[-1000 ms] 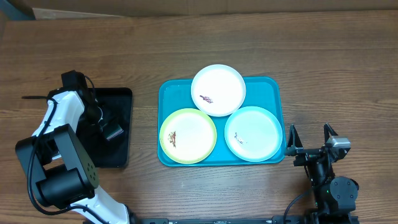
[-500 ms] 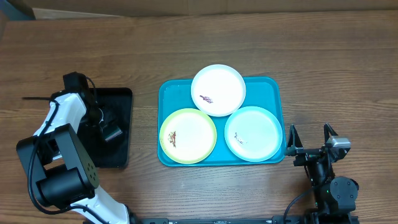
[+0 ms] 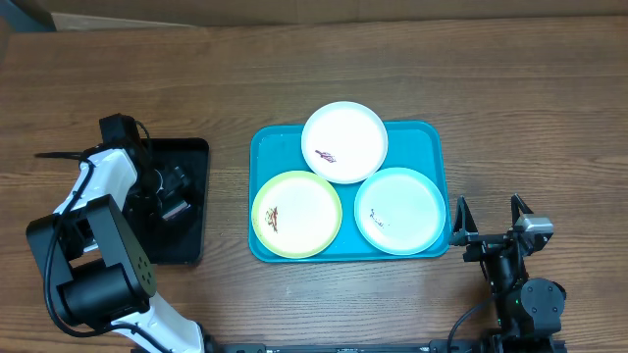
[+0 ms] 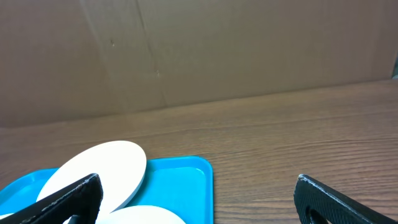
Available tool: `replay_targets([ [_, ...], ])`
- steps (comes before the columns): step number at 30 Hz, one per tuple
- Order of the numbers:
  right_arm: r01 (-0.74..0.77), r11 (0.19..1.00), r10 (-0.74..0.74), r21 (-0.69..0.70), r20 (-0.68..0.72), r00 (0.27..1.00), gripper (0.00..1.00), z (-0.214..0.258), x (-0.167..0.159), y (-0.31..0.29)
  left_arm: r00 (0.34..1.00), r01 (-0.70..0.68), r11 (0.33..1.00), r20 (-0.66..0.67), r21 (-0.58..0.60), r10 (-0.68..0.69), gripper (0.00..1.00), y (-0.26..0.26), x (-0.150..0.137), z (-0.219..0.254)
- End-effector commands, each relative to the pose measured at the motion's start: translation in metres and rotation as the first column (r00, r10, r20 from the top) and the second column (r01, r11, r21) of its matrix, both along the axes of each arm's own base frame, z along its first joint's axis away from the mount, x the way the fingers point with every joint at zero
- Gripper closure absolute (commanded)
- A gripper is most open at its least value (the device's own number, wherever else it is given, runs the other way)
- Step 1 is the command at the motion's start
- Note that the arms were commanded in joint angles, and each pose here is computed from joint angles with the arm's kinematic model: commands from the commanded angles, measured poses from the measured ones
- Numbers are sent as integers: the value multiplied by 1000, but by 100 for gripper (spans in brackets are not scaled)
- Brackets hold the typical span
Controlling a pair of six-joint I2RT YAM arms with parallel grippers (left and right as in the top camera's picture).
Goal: Clean dirty plates on tray and stack at the side
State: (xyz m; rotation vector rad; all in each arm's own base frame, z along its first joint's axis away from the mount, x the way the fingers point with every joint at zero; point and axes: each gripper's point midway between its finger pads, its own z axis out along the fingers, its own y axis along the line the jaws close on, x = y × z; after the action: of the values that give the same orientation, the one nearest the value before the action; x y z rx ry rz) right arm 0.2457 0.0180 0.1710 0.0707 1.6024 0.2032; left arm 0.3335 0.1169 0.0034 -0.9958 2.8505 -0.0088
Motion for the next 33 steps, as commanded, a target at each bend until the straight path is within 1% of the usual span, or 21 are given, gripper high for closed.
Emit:
replay_targets([
  [1, 2, 1000, -2, -3, 6, 1000, 0, -1, 0, 0, 1000, 12, 1000, -10, 13, -12, 0, 0, -1, -5],
  [7, 2, 1000, -2, -3, 6, 1000, 0, -1, 0, 0, 1000, 7, 998, 15, 57, -8, 1, 8, 6, -4],
  [8, 2, 1000, -2, -3, 6, 1000, 0, -1, 0, 0, 1000, 6, 998, 16, 66, -7, 7, 10, 7, -4],
  [10, 2, 1000, -2, -3, 6, 1000, 0, -1, 0, 0, 1000, 5, 997, 20, 73, -6, 28, 11, 8, -4],
  [11, 2, 1000, -2, -3, 6, 1000, 0, -1, 0, 0, 1000, 4, 997, 21, 73, -6, 35, 11, 8, -3],
  [14, 2, 1000, -2, -3, 6, 1000, 0, -1, 0, 0, 1000, 5, 997, 20, 72, -6, 42, 11, 8, -4],
  [15, 2, 1000, -2, -3, 6, 1000, 0, -1, 0, 0, 1000, 4, 997, 17, 71, -6, 50, 11, 7, -4],
  [18, 2, 1000, -2, -3, 6, 1000, 0, -1, 0, 0, 1000, 5, 998, 13, 70, -6, 95, 11, 6, -4],
  [20, 2, 1000, -2, -3, 6, 1000, 0, -1, 0, 0, 1000, 5, 998, 12, 69, -6, 96, 11, 6, -4],
  [23, 2, 1000, -2, -3, 6, 1000, 0, -1, 0, 0, 1000, 5, 998, 9, 68, -6, 94, 10, 5, -4],
  [24, 2, 1000, -2, -3, 6, 1000, 0, -1, 0, 0, 1000, 5, 998, 4, 66, -6, 85, 10, 4, -4],
  [25, 1, 1000, -1, -3, 6, 1000, 0, -1, 0, 0, 1000, 6, 998, -1, 64, -6, 63, 9, 2, -4],
  [26, 2, 1000, -2, -3, 6, 1000, 0, -1, 0, 0, 1000, 6, 998, -6, 59, -6, 15, 8, 1, -5],
  [27, 2, 1000, -2, -3, 6, 1000, 0, -1, 0, 0, 1000, 7, 998, -15, 56, -6, 0, 7, -1, -5],
  [31, 2, 1000, -2, -3, 6, 1000, 0, -1, 0, 0, 999, 9, 999, -54, 41, -6, 0, 4, -11, -6],
  [33, 2, 1000, -2, -3, 6, 1000, 0, -1, 0, 0, 998, 11, 1000, -65, 15, -10, 0, -1, -14, -7],
])
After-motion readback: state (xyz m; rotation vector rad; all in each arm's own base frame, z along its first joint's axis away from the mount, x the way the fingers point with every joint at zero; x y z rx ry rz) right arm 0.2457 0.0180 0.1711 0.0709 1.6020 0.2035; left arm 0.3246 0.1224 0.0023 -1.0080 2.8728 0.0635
